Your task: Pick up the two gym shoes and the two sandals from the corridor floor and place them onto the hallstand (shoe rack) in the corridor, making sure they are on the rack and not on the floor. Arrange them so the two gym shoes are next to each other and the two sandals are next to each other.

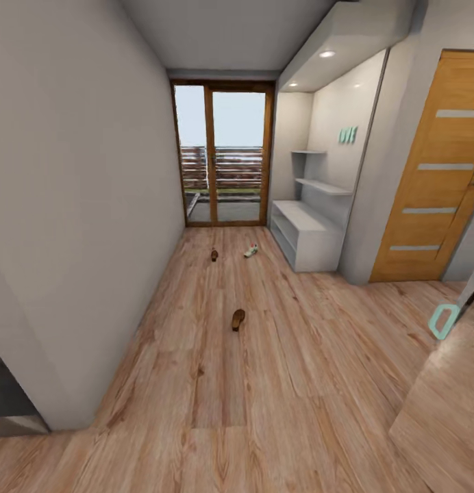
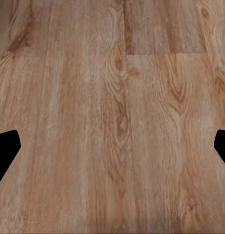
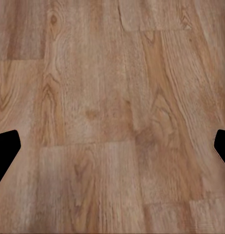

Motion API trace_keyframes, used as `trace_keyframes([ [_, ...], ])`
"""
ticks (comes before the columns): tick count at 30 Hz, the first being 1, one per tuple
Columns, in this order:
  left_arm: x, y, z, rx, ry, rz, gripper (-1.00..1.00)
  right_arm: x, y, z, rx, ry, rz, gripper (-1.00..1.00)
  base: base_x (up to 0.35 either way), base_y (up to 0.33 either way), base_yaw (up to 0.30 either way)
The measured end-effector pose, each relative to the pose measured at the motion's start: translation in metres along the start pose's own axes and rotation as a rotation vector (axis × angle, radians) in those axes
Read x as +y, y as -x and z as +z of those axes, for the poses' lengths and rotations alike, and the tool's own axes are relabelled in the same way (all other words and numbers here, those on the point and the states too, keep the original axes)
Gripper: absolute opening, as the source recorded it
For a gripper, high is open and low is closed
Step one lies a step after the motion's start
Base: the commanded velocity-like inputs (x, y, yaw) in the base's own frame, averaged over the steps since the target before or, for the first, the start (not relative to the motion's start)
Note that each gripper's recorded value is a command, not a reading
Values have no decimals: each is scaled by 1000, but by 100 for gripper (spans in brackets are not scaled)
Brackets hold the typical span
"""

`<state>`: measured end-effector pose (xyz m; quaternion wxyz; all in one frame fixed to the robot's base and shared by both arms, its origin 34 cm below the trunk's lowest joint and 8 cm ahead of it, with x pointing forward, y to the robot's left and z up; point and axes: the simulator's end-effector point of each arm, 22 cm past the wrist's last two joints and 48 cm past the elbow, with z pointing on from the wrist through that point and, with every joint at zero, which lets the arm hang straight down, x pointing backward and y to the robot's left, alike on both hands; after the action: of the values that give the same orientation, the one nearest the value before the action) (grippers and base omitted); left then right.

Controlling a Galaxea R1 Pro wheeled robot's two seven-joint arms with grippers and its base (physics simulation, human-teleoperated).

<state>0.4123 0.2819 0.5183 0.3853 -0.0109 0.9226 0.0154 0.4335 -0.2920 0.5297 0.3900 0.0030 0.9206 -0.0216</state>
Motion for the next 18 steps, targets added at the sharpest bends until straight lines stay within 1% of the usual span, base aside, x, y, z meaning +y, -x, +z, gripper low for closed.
trace_keyframes([
  [5,0,0,0,0,0,0,100,0,1,0,-1,0,0,100,338,0,-259],
  [8,0,0,0,0,0,0,100,1,1,0,-1,0,1,100,338,0,-169],
  [12,0,0,0,0,0,0,100,1,1,0,-1,0,1,100,338,0,-78],
  [18,0,0,0,0,0,0,100,1,0,0,0,2,0,100,338,0,-24],
])
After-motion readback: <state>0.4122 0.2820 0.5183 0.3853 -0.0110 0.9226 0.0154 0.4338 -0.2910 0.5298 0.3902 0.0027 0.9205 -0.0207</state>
